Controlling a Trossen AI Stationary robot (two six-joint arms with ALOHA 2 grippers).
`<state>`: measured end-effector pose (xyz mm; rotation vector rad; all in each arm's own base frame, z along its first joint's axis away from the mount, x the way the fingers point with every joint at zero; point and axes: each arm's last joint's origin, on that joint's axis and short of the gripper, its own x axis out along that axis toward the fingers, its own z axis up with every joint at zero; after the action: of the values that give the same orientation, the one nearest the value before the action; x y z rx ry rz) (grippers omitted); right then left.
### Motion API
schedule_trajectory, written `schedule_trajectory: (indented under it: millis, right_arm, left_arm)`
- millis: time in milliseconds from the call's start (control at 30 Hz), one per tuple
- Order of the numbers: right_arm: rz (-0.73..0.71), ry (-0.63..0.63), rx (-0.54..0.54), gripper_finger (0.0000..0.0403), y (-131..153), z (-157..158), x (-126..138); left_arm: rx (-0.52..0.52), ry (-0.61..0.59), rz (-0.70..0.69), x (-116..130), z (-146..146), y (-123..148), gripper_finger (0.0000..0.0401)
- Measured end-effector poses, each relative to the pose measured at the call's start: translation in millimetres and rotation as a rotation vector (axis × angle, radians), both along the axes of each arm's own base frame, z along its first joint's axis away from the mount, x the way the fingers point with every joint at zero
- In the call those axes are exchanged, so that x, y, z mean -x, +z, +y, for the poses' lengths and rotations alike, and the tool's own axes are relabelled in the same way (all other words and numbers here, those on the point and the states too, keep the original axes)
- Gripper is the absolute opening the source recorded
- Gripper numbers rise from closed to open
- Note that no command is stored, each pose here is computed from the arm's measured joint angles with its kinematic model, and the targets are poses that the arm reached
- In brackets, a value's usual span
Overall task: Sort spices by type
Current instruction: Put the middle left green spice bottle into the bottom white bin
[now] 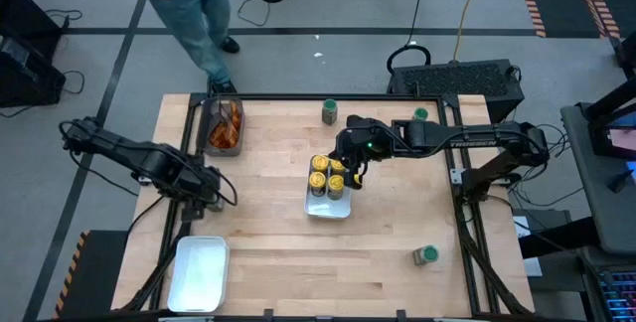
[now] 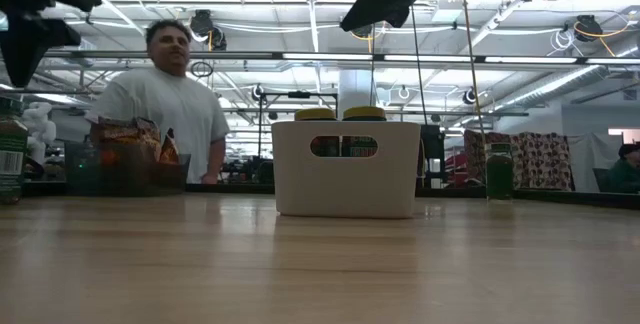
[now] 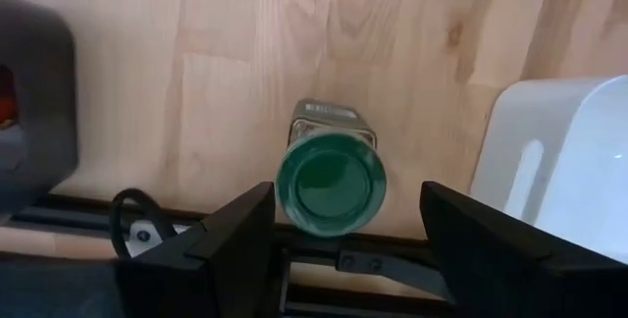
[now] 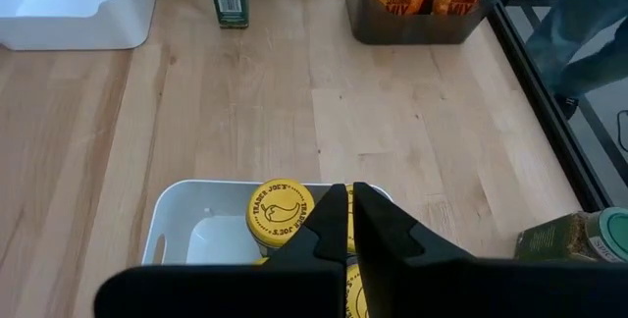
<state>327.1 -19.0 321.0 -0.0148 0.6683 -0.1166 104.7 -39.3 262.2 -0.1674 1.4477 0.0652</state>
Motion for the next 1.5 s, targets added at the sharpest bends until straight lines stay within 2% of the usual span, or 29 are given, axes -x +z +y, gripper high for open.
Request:
schedule_trajectory:
  millis: [267,467,633,1067,1500]
  right_arm:
    - [0.0,0.0,0.0,0.0,0,0,0]
    - [0.002,0.0,0.0,0.0,0,0,0]
    - [0.002,0.0,0.001,0.0,0,0,0]
    - [0.001,0.002,0.004,0.0,0,0,0]
    - [0.005,-0.005,-0.006,0.0,0,0,0]
  left_arm:
    - [-0.006,-0.049,0.008,-2,-1,-16,0.0259]
    - [-0.055,-0.045,-0.003,-3,0,-17,0.0259]
    - [-0.058,-0.052,0.009,-5,0,-18,0.0259]
    - [-0.105,-0.125,0.15,-22,-7,-34,0.0259]
    - [-0.098,-0.129,0.218,-29,-10,-41,0.0258]
